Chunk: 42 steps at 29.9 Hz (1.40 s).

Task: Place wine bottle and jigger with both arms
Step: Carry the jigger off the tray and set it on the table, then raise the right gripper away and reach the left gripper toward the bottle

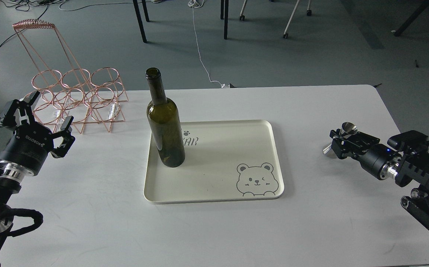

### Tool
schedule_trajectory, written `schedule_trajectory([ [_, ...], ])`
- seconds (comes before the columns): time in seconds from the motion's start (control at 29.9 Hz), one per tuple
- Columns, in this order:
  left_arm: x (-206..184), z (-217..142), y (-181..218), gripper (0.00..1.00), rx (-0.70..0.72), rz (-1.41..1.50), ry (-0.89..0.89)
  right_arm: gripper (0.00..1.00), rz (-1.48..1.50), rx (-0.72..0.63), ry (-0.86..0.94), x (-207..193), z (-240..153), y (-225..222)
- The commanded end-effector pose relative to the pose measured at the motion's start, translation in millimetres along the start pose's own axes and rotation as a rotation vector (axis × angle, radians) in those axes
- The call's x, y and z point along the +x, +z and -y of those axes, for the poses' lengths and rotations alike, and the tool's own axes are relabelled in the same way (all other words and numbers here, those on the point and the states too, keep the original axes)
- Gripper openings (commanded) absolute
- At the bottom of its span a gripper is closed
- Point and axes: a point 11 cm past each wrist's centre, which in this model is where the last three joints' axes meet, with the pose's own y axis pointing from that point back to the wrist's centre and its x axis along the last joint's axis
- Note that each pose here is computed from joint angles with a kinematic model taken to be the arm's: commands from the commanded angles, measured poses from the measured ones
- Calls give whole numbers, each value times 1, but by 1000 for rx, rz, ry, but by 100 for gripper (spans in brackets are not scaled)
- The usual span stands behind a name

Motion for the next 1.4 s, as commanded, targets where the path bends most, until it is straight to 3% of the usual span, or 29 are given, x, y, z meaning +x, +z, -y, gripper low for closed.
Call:
schedule_trajectory([
  [0.0,0,1,0,98,0,0,-1,32,0,1,0,0,0,0],
  [0.07,-1,1,1,98,-4,1,-2,35,0,3,2,1,1,-1],
  [0.17,0,1,1,98,-3,1,-1,51,-1,6,1,1,1,-2],
  [0.3,-1,1,1,98,-4,-1,-2,63,-2,2,-3,1,-1,0],
  [0.5,0,1,1,98,-2,-1,-1,93,-2,0,-4,2,-3,2],
  [0.8,-2,1,-2,98,-4,-10,-1,97,-69,28,-56,12,-30,10],
  [1.1,-2,1,-2,98,-4,-11,-3,97,-149,29,-167,23,-85,27],
  [1.24,-3,1,-2,98,-4,-11,-4,98,-25,43,-151,47,-97,16],
  [1.37,-3,1,-2,98,-4,-11,-4,98,288,105,-99,82,-98,-15],
])
